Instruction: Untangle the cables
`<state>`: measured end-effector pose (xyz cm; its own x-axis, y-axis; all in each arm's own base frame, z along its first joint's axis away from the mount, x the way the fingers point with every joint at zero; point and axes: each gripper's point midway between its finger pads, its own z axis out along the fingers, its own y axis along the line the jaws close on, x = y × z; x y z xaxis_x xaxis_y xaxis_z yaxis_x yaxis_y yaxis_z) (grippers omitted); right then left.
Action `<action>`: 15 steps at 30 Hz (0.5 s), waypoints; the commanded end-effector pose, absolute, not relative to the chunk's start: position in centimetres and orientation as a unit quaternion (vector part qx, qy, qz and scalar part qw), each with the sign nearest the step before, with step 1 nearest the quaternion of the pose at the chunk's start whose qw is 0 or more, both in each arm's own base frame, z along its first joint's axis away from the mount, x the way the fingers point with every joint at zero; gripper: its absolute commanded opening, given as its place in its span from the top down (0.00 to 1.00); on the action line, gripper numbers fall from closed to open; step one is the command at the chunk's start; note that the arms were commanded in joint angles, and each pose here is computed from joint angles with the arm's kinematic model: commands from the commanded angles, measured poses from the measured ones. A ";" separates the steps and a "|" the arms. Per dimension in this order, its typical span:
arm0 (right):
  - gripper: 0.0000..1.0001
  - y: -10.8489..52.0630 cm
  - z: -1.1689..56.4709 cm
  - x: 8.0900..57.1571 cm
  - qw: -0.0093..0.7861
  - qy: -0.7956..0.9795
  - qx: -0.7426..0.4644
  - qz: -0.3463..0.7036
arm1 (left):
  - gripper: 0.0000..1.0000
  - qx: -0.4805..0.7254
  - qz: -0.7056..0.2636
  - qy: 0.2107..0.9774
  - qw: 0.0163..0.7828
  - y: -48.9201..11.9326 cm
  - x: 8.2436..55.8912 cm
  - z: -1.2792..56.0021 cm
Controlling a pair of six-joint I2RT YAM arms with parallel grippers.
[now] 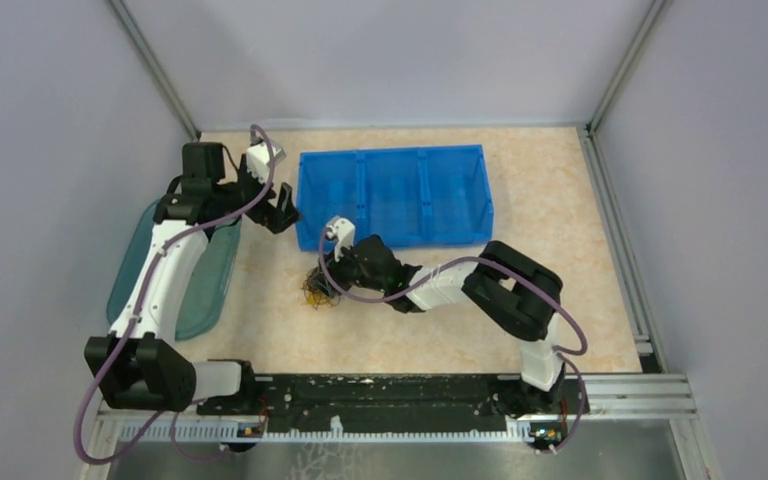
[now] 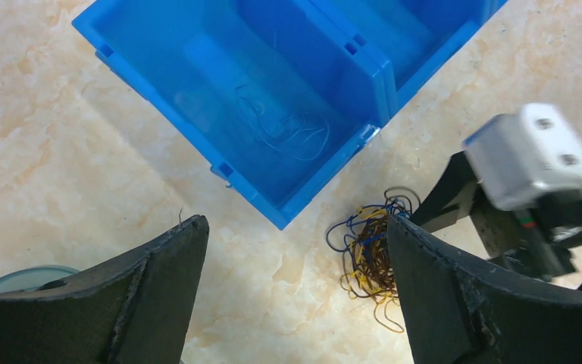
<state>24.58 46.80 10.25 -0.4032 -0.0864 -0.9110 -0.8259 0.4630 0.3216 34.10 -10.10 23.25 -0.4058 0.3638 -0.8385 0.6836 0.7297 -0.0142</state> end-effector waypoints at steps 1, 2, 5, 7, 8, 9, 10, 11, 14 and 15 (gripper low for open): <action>0.64 48.1 10.5 23.6 0.426 0.715 -0.321 0.451 | 0.08 0.334 -0.206 0.804 0.447 -10.8 32.6 24.1; 0.70 47.7 10.3 23.2 0.424 0.716 -0.321 0.453 | 0.09 0.334 -0.207 0.802 0.449 -10.8 32.4 24.2; 0.85 46.0 10.5 22.0 0.426 0.713 -0.318 0.457 | 0.10 0.341 -0.214 0.797 0.450 -11.1 32.2 24.2; 0.93 44.5 10.9 21.3 0.431 0.713 -0.311 0.457 | 0.12 0.346 -0.220 0.794 0.449 -11.3 32.0 24.1; 0.96 43.7 11.3 20.9 0.434 0.712 -0.308 0.457 | 0.12 0.349 -0.223 0.792 0.448 -11.4 31.8 24.0; 0.98 43.0 11.6 20.5 0.435 0.712 -0.306 0.458 | 0.13 0.355 -0.228 0.789 0.446 -11.6 31.5 23.9; 0.99 42.3 11.8 20.1 0.436 0.712 -0.305 0.458 | 0.13 0.362 -0.236 0.786 0.442 -11.8 31.1 23.6; 1.00 41.6 12.1 19.7 0.437 0.711 -0.303 0.459 | 0.14 0.371 -0.241 0.783 0.437 -12.0 30.7 23.4; 1.00 39.9 13.2 18.6 0.441 0.706 -0.299 0.467 | 0.15 0.393 -0.261 0.775 0.422 -12.7 29.2 22.6; 1.00 39.4 13.3 18.4 0.442 0.707 -0.297 0.466 | 0.15 0.401 -0.267 0.772 0.415 -13.0 28.6 22.3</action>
